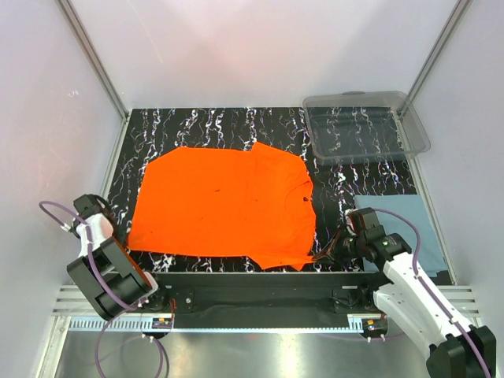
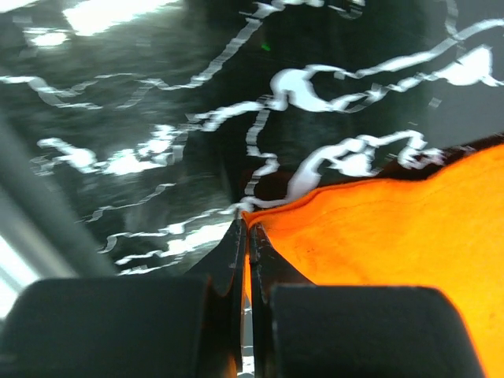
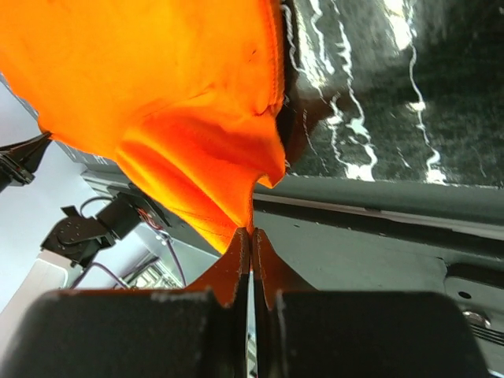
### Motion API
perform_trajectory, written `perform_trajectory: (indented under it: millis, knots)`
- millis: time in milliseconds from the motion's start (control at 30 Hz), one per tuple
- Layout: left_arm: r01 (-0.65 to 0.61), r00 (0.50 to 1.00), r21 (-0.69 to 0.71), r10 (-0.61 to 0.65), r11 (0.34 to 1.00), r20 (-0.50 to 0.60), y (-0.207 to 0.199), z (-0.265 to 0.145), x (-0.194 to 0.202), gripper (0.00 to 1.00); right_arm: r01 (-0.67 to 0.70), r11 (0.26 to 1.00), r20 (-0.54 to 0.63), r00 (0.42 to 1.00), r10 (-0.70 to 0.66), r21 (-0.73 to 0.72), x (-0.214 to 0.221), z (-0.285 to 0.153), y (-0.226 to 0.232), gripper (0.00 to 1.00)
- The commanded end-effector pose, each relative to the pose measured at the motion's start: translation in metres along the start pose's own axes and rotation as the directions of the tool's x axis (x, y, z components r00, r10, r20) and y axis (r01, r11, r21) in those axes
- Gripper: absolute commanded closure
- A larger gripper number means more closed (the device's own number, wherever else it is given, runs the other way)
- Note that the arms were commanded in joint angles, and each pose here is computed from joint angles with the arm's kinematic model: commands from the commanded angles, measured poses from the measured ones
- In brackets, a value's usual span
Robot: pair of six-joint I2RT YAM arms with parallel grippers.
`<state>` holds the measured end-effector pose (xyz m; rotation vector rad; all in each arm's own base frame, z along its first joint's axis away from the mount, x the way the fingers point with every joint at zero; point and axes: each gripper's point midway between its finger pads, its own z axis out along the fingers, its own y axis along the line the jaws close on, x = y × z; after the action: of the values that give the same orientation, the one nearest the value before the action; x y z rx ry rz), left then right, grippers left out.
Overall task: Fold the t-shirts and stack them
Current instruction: Flatten the tshirt out, then fold the tshirt
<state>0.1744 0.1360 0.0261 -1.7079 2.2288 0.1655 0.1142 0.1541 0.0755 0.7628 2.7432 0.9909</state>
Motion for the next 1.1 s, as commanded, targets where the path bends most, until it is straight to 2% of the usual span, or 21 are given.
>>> perform_trajectory:
  millis: [0, 100, 233, 400, 567, 733, 900, 1067]
  knots:
    - [0.053, 0.992, -0.118, -0.038, 0.992, 0.121, 0.021, -0.006, -0.024, 1.00, 0.007, 0.999, -0.061, 0.998, -0.005, 0.034, 0.014, -0.001, -0.013, 1.00]
    - [0.050, 0.993, -0.140, -0.034, 0.989, 0.114, 0.024, -0.005, -0.024, 1.00, 0.001, 0.999, -0.089, 0.996, 0.002, 0.032, 0.021, 0.000, -0.016, 1.00]
    - [-0.002, 0.997, -0.058, 0.006, 0.998, 0.081, 0.008, -0.006, -0.020, 1.00, 0.046, 0.998, -0.065, 0.997, -0.043, 0.053, 0.012, -0.002, -0.013, 1.00]
    - [-0.098, 0.991, 0.053, 0.093, 0.994, 0.094, -0.021, -0.013, -0.017, 1.00, 0.184, 0.978, 0.052, 0.980, -0.190, 0.098, -0.035, -0.010, 0.023, 1.00]
    - [-0.192, 0.974, 0.085, 0.179, 0.978, 0.136, -0.042, -0.025, -0.017, 1.00, 0.253, 0.959, 0.087, 0.960, -0.265, 0.131, -0.078, -0.006, 0.066, 1.00]
    - [-0.222, 0.965, 0.098, 0.204, 0.970, 0.163, -0.060, -0.032, -0.028, 1.00, 0.319, 0.935, 0.041, 0.944, -0.328, 0.155, -0.105, 0.010, 0.089, 1.00]
    - [-0.255, 0.956, 0.122, 0.231, 0.959, 0.181, -0.086, -0.039, -0.039, 1.00, 0.374, 0.916, 0.054, 0.922, -0.384, 0.146, -0.131, 0.016, 0.119, 1.00]
    - [-0.286, 0.952, 0.126, 0.267, 0.950, 0.150, -0.110, -0.032, -0.038, 1.00, 0.391, 0.909, 0.055, 0.914, -0.401, 0.144, -0.148, 0.026, 0.135, 1.00]
